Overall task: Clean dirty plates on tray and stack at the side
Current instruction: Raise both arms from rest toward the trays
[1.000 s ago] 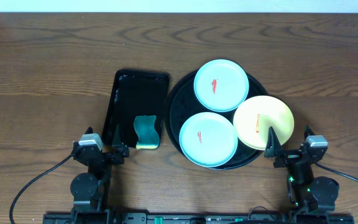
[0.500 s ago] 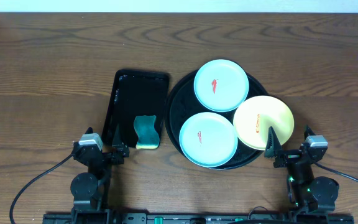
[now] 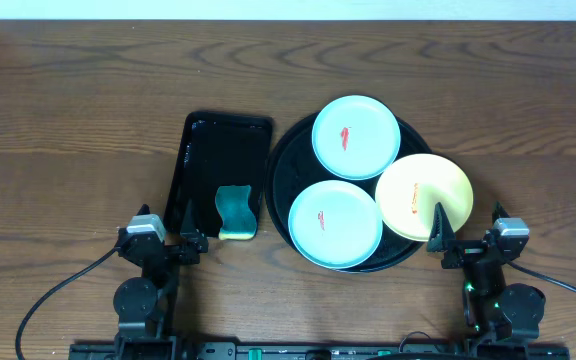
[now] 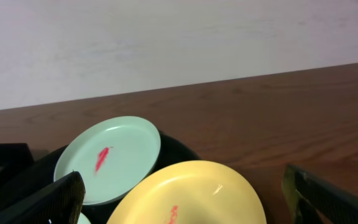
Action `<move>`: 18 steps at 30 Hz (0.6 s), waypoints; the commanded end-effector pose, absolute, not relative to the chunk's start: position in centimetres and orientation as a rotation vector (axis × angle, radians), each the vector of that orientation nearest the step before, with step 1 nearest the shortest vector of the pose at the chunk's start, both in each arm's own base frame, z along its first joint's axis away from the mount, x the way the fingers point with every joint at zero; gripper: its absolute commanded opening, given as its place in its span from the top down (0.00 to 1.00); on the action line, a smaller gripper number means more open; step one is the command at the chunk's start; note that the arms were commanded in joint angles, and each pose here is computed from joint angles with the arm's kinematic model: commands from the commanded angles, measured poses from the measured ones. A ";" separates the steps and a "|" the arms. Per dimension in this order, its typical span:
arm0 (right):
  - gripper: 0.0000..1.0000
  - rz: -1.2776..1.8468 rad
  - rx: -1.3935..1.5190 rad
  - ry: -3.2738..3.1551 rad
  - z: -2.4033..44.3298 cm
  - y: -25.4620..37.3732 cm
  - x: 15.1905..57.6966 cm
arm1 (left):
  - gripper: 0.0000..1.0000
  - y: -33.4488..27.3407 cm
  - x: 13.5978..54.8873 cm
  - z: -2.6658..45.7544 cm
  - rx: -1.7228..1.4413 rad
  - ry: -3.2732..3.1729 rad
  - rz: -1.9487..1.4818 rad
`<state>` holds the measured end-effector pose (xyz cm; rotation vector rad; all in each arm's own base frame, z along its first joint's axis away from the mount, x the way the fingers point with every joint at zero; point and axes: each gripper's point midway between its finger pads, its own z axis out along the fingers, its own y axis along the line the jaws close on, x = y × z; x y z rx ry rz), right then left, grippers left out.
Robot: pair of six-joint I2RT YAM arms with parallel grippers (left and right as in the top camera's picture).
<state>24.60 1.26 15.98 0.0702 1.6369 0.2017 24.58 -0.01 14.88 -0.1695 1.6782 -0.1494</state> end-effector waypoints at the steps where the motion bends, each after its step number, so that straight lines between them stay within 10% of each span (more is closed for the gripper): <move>1: 0.01 0.188 0.062 1.642 15.8 1.3 24.6 | 0.16 -1.0 24.5 13.8 -0.133 1.721 -0.196; 18: 0.01 0.507 0.007 1.654 27.6 5.3 24.8 | 0.16 -4.7 24.9 26.2 -0.079 1.788 -0.464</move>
